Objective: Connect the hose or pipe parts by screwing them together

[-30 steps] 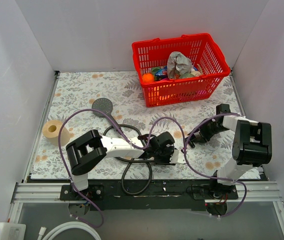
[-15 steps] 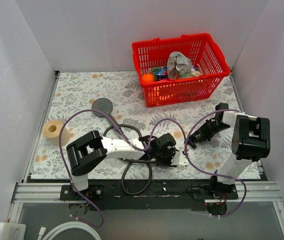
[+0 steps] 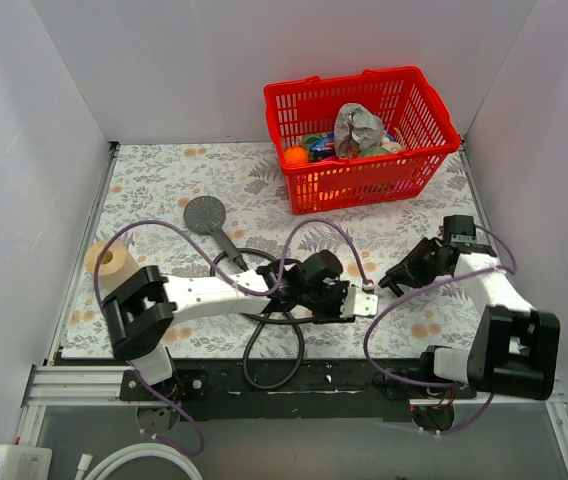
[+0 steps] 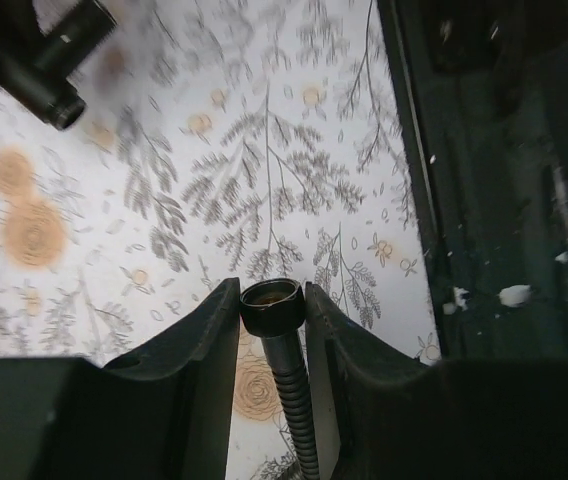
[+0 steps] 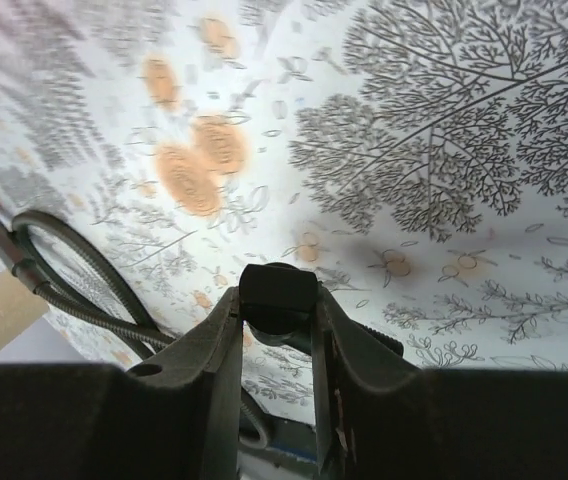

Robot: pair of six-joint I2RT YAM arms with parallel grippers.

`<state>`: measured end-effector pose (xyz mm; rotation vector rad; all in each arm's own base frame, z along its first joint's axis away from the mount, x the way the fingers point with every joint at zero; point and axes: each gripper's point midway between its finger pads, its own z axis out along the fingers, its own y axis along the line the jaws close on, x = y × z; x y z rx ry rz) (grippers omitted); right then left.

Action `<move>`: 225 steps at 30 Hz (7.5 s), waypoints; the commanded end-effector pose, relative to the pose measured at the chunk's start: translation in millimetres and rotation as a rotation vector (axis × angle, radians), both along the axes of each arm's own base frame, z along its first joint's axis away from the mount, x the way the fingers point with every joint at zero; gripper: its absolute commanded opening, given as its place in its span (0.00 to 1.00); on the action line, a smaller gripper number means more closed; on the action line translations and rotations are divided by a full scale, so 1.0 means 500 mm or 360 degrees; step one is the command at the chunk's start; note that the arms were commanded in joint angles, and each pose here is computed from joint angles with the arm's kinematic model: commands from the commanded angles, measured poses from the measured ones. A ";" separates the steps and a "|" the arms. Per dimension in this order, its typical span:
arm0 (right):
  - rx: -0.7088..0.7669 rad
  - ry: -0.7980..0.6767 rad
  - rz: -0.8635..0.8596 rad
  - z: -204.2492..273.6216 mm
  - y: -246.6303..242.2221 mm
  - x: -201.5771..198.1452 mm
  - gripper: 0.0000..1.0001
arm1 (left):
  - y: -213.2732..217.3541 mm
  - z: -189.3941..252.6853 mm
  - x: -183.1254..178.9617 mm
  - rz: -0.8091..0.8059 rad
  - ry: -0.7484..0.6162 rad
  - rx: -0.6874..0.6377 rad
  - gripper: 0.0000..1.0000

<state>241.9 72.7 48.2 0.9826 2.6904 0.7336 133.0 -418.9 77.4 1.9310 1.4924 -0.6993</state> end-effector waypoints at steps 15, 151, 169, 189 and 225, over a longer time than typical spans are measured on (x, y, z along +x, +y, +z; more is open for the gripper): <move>-0.0181 -0.0370 -0.0060 0.085 -0.030 0.008 0.01 | -0.003 -0.005 -0.024 -0.0040 0.0220 -0.0027 0.00; -0.0042 -0.3306 0.1956 0.970 0.373 -0.205 0.01 | 0.250 0.726 -0.017 0.0245 0.0112 -0.1967 0.00; 0.0375 -0.3277 0.2141 0.965 0.400 -0.291 0.01 | 0.251 0.737 -0.027 0.0096 0.0094 -0.2066 0.00; 0.0483 -0.3025 0.2202 0.906 0.421 -0.283 0.01 | 0.242 0.755 -0.026 0.0083 0.0105 -0.1999 0.00; 0.0249 -0.2583 0.2163 0.765 0.423 -0.222 0.01 | 0.239 0.778 0.003 0.0195 0.0037 -0.1976 0.00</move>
